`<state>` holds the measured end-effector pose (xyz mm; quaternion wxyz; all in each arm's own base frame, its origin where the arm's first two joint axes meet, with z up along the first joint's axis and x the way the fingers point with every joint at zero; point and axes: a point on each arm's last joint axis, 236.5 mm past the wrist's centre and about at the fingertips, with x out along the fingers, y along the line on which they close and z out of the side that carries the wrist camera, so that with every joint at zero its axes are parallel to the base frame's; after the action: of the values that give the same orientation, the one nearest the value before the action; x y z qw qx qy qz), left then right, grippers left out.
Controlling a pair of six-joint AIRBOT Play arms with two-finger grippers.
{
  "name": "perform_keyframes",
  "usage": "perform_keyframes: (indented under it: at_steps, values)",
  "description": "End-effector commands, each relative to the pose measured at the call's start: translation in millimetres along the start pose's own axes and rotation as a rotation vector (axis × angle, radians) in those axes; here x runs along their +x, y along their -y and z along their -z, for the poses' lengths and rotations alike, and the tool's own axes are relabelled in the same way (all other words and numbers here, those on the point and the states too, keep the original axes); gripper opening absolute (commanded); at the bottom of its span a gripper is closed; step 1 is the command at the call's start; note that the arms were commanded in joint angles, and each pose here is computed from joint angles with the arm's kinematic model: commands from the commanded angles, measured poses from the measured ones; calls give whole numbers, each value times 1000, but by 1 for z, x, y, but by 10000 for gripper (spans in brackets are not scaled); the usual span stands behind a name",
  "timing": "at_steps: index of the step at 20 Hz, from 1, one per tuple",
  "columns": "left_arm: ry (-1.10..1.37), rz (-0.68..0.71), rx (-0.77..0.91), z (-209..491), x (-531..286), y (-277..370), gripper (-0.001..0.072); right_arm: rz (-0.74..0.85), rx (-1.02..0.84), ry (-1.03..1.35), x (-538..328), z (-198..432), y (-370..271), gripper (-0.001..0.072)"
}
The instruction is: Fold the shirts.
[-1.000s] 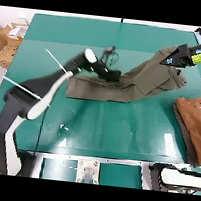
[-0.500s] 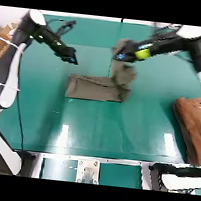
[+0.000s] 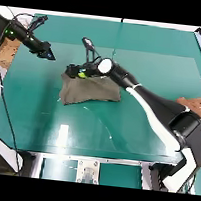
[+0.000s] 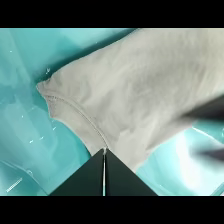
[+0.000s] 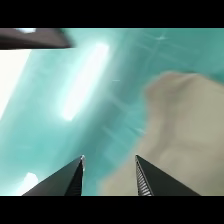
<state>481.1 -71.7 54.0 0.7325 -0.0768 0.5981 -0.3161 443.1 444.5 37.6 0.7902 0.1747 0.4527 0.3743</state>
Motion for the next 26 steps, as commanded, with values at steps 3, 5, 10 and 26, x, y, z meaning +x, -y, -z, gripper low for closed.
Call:
perform_keyframes:
  at_steps: [3,5,10,26]
  values:
    - [13,-19,-11,0,-5,-11,20,224,136,-67,-132,-38,137,486]
    - [13,-20,-12,0,-5,-11,19,274,275,-156,-175,-15,196,546]
    - [11,-35,-14,1,-5,-15,20,229,522,-289,-159,71,250,607]
    - [4,-30,-15,3,-5,-13,19,83,331,121,-282,-93,157,12]
